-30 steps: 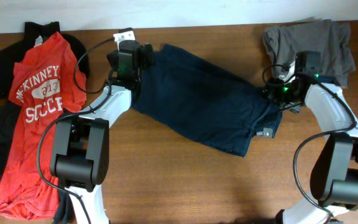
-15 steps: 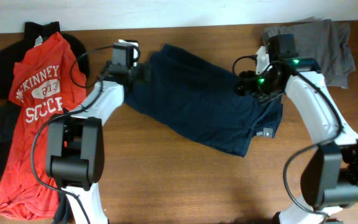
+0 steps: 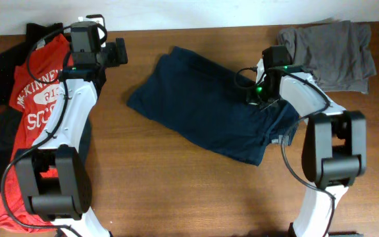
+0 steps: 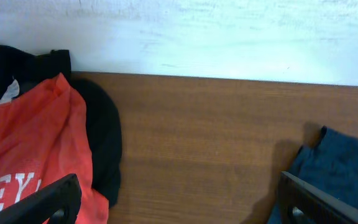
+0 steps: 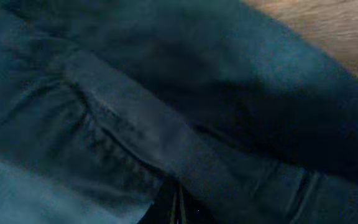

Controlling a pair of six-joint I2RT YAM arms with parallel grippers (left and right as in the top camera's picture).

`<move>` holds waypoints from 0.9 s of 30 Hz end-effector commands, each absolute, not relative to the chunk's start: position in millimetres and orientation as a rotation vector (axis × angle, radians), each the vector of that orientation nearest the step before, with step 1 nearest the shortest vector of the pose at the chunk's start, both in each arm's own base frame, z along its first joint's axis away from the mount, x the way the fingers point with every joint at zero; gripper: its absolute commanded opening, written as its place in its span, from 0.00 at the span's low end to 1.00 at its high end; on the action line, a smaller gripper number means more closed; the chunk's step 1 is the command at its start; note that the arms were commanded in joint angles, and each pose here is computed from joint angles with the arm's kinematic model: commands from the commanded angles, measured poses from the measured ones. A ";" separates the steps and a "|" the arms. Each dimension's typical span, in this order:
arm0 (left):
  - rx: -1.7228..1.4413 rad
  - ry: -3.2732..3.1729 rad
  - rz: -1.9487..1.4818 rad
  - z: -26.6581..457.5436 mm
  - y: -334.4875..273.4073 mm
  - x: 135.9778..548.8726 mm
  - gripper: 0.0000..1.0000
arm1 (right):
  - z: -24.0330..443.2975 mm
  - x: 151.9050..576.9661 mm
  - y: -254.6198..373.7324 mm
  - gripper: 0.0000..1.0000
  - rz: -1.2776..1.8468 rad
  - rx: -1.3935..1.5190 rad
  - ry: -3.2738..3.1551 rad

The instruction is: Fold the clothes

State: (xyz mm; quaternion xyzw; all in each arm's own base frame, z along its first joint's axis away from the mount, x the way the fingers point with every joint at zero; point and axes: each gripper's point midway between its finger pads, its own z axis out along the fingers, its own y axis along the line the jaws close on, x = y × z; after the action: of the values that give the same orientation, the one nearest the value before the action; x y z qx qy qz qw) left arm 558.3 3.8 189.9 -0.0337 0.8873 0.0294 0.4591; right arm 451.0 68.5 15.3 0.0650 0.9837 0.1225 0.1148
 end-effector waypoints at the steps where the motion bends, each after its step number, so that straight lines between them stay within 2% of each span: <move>1: -0.065 2.172 0.072 196.4 4.2 559.3 0.99 | -11.4 452.6 68.5 0.04 0.300 0.154 2.911; 10: -0.065 2.198 0.083 191.3 5.8 555.5 0.99 | -21.8 443.6 125.4 0.04 0.183 -0.393 2.878; 17: -0.038 2.242 0.100 182.8 6.4 549.0 0.99 | -26.3 403.4 169.1 0.05 0.109 -0.867 2.872; 18: -0.020 2.253 0.110 180.8 6.5 547.4 0.99 | -25.5 399.7 171.9 0.09 0.100 -0.885 2.877; 22: 0.043 2.297 0.138 172.8 6.6 540.6 0.99 | 2.7 402.8 186.3 0.12 0.170 -0.850 2.868; 24: 0.055 2.309 0.145 170.6 7.4 538.6 0.99 | 36.4 418.2 187.0 0.13 0.185 -0.726 2.851; 27: 0.051 2.314 0.147 169.8 9.5 537.9 0.99 | 92.4 432.6 179.8 0.23 0.208 -0.491 2.857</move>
State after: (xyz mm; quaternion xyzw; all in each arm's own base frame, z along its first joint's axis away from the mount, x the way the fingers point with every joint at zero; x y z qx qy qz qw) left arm 537.1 4.6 164.0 0.0108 0.9170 0.0513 0.3954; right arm 408.6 178.0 38.7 -0.2355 0.9683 0.0506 0.0658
